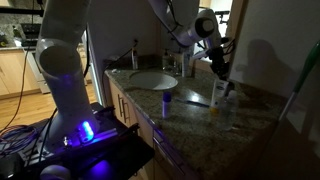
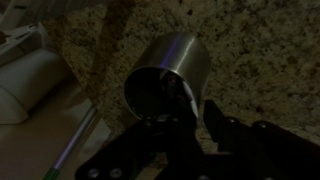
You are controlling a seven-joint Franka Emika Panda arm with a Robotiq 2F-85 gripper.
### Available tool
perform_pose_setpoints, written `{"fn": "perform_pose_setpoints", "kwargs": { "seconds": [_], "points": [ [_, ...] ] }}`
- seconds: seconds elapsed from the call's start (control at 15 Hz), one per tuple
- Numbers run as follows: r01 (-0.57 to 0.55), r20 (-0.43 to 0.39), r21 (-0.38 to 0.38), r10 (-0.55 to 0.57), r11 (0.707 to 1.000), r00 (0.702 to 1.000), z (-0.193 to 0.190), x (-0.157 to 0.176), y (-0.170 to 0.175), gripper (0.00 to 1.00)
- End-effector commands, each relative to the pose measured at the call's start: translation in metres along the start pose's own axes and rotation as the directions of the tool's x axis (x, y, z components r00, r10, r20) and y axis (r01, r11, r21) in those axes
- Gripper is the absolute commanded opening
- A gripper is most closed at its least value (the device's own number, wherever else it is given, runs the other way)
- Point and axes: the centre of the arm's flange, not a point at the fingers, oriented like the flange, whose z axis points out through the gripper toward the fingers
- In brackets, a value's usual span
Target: Remove the tube out of the silver cup then put the toothbrush under running water and put the toothbrush in the cup, then close the tap
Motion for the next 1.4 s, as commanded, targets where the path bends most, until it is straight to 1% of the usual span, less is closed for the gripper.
{"fn": "perform_pose_setpoints", "kwargs": {
  "seconds": [0.0,0.07,0.2,0.27,0.33,0.4,0.47,0.53,0.73,0.93,1.0,1.2,1.33],
  "points": [
    [-0.016,-0.011,0.027,0.016,1.000,1.000,-0.014,0.000,0.008,0.58],
    [-0.014,-0.013,0.032,0.014,0.999,1.000,-0.017,0.000,0.010,0.64],
    [-0.026,-0.022,0.022,0.027,0.999,0.999,-0.024,0.002,0.012,0.77],
    [-0.019,-0.020,0.014,0.019,1.000,1.000,-0.014,0.005,0.005,0.60],
    [-0.022,-0.026,0.017,0.023,1.000,0.999,-0.018,0.007,0.007,0.67],
    [-0.023,-0.014,0.018,0.023,1.000,1.000,-0.016,0.007,0.006,0.49],
    [-0.024,-0.013,0.013,0.024,1.000,1.000,-0.013,0.007,0.005,0.52],
    [-0.021,-0.006,0.011,0.021,1.000,1.000,-0.011,0.007,0.004,0.51],
    [-0.020,0.000,0.008,0.020,1.000,1.000,-0.006,0.005,0.002,0.30],
    [-0.023,-0.011,0.002,0.023,1.000,1.000,-0.009,0.007,0.005,0.10],
    [-0.024,-0.013,0.004,0.025,1.000,1.000,-0.011,0.008,0.006,0.02],
    [-0.022,-0.011,-0.003,0.022,1.000,1.000,-0.010,0.008,0.005,0.00],
    [-0.035,-0.023,0.000,0.035,0.999,0.999,-0.018,0.010,0.009,0.00]
  ]
}}
